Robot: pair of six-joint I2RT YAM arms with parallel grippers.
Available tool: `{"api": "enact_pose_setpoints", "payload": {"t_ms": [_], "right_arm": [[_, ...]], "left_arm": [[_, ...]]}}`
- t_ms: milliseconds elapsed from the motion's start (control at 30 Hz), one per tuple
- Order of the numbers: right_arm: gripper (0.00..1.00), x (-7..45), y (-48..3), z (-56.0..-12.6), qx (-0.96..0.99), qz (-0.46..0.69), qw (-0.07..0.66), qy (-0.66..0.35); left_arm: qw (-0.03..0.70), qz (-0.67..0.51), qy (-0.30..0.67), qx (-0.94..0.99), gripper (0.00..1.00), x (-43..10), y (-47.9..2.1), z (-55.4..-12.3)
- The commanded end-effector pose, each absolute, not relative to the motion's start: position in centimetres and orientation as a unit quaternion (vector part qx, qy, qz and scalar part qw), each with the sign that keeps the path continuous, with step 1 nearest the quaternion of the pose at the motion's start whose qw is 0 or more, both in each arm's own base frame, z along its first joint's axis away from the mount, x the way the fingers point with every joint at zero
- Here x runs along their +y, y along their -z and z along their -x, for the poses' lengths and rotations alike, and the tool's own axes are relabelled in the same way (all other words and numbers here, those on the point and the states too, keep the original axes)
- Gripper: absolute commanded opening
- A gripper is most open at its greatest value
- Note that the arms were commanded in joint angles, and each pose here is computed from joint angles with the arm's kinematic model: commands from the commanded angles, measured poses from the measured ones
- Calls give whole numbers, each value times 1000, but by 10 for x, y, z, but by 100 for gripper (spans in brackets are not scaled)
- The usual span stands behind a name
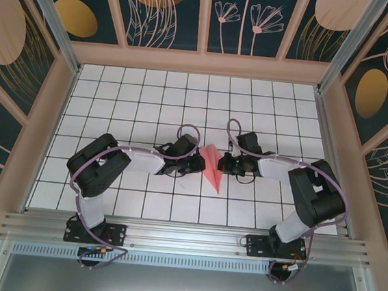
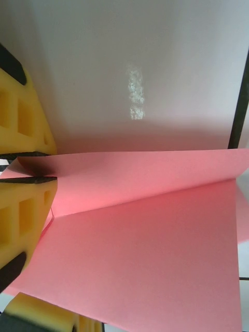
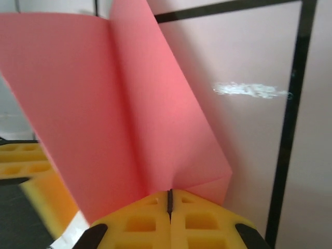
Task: Fold a paper plane with a square sheet of paper (pick it up from the middle)
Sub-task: Turn over a paper plane at the center of the table.
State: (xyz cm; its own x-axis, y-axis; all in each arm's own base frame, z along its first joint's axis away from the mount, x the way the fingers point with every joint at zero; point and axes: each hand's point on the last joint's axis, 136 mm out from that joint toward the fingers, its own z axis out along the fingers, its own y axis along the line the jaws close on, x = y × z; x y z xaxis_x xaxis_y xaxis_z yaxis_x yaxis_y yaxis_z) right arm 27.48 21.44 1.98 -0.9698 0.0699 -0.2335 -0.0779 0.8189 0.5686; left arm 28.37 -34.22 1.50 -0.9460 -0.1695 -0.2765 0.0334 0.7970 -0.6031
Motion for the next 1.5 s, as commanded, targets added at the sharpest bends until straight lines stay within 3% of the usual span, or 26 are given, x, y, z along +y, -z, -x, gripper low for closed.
{"api": "enact_pose_setpoints", "payload": {"t_ms": [0,267,533,600,767,967,1233,1467], "right_arm": [[0,204,-2,-270,955,-4,113,-274],[0,197,12,-255,957,-24,101,-271],[0,201,-11,-266,951,-27,126,-282],[0,201,-13,-266,950,-29,128,-284],[0,201,-13,-265,949,-31,127,-286],[0,203,-13,-264,948,-32,128,-289],[1,207,-25,-269,942,-30,137,-304],[13,209,-41,-273,940,-27,152,-305]], "left_arm": [[160,41,227,960,22,-309,25,-283],[160,39,227,960,27,-310,22,-283],[222,45,269,936,40,-317,-58,-300],[232,49,297,925,39,-322,-80,-301],[208,50,389,896,25,-349,-101,-293],[167,42,410,896,19,-377,-76,-296],[143,70,346,925,15,-364,-21,-297],[121,76,332,932,15,-352,6,-283]]}}
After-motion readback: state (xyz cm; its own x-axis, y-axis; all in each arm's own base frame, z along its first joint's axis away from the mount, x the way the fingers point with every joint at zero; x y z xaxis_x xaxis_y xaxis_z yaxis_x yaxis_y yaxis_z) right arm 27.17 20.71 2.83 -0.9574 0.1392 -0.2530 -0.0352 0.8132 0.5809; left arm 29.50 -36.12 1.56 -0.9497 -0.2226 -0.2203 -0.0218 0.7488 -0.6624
